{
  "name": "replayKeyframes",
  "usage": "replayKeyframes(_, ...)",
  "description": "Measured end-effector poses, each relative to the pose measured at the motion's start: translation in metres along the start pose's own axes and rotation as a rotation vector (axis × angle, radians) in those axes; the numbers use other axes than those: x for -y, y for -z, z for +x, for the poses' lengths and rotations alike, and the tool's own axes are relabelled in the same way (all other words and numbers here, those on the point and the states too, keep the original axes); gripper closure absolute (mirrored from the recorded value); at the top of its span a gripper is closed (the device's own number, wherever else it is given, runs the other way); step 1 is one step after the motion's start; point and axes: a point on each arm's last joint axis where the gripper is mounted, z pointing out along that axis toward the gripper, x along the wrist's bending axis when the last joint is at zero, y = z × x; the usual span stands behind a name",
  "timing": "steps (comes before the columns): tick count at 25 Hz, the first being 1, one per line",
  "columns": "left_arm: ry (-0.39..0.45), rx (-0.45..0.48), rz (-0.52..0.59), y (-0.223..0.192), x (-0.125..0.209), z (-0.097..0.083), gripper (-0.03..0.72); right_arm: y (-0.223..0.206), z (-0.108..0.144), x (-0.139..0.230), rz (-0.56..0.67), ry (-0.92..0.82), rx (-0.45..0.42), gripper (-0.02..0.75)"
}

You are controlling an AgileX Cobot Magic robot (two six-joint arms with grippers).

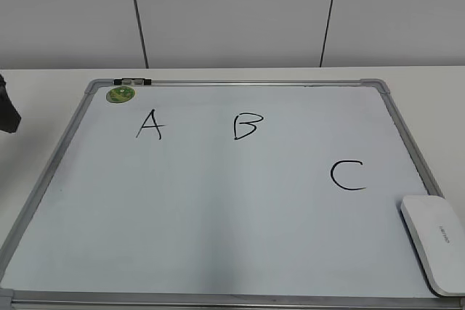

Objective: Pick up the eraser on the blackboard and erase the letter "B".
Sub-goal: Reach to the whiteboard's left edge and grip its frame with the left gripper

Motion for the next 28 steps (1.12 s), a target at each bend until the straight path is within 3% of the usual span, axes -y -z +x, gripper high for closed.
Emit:
replayKeyframes(9,-0.029,0.001,0.102,-0.052,-0.028,0.005,0.197,0.0,0.0,0.0,0.0,0.0,0.0,0.147)
replayKeyframes(14,-0.031,0.005,0.154,-0.076,-0.038,0.007,0.214,0.0,0.0,0.0,0.0,0.0,0.0,0.147)
replayKeyframes(28,-0.03,0.006,0.179,-0.106,-0.057,0.01,0.276,0.0,0.0,0.0,0.0,0.0,0.0,0.147)
